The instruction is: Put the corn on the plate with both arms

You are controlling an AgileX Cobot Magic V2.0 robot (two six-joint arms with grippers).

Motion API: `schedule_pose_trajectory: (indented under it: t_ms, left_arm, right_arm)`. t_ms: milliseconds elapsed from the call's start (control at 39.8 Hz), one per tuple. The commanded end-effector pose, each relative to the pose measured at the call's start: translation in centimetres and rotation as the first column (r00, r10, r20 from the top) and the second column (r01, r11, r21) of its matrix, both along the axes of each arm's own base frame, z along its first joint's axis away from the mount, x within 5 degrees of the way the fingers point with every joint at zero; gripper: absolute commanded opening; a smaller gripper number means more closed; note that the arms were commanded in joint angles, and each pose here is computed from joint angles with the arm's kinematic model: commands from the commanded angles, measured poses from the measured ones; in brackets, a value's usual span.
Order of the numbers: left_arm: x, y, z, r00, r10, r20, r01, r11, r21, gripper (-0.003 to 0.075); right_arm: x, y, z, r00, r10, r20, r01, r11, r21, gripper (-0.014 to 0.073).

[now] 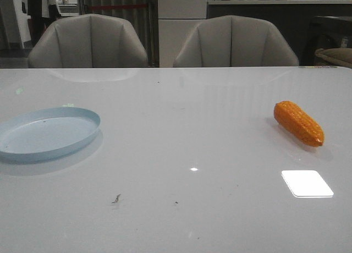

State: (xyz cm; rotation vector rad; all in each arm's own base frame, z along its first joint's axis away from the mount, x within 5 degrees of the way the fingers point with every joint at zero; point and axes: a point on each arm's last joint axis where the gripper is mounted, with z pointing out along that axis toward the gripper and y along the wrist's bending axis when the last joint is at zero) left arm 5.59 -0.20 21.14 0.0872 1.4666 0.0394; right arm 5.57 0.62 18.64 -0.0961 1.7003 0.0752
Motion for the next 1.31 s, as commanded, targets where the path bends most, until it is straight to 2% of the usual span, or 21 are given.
schedule_pose_trajectory:
  t_ms: [0,753,904,1105,1155,1205,1281]
  left_arm:
    - [0.0,-0.1,-0.5,0.999,-0.01,0.052,0.011,1.0,-0.007,0.0094]
    - [0.0,-0.1,-0.4,0.998,-0.011,0.057,0.011,1.0,-0.007,0.0094]
    - [-0.1,-0.1,0.2,0.991,-0.013,0.133,0.015,1.0,-0.009,0.0094]
    - [-0.3,-0.1,0.8,0.983,-0.015,0.185,0.017,1.0,-0.01,0.0094]
    - [-0.3,-0.1,1.2,0.98,-0.015,0.198,0.017,1.0,-0.01,0.0094]
    - [-0.5,-0.1,1.7,0.977,-0.015,0.214,0.018,1.0,-0.011,0.0094]
    - [-0.8,-0.1,3.0,0.968,-0.015,0.252,0.018,1.0,-0.012,0.0094]
  right_arm:
    - [-0.2,0.0,1.5,0.992,-0.002,0.125,0.001,1.0,0.008,0.0025]
    - [-0.2,0.0,1.5,0.992,-0.002,0.127,0.001,1.0,0.002,0.0025]
    - [-0.2,-0.1,2.5,0.972,-0.006,0.233,0.002,1.0,0.014,0.0025]
    - [-0.5,-0.1,4.1,0.918,-0.014,0.397,0.002,0.999,0.032,0.0025]
    - [-0.6,-0.2,4.4,0.902,-0.022,0.431,-0.002,0.998,0.056,0.0025]
    - [-0.7,-0.3,4.7,0.889,-0.039,0.456,-0.02,0.992,0.124,0.0025]
    - [-1.0,-0.6,5.5,0.855,-0.089,0.51,-0.062,0.96,0.272,0.0025]
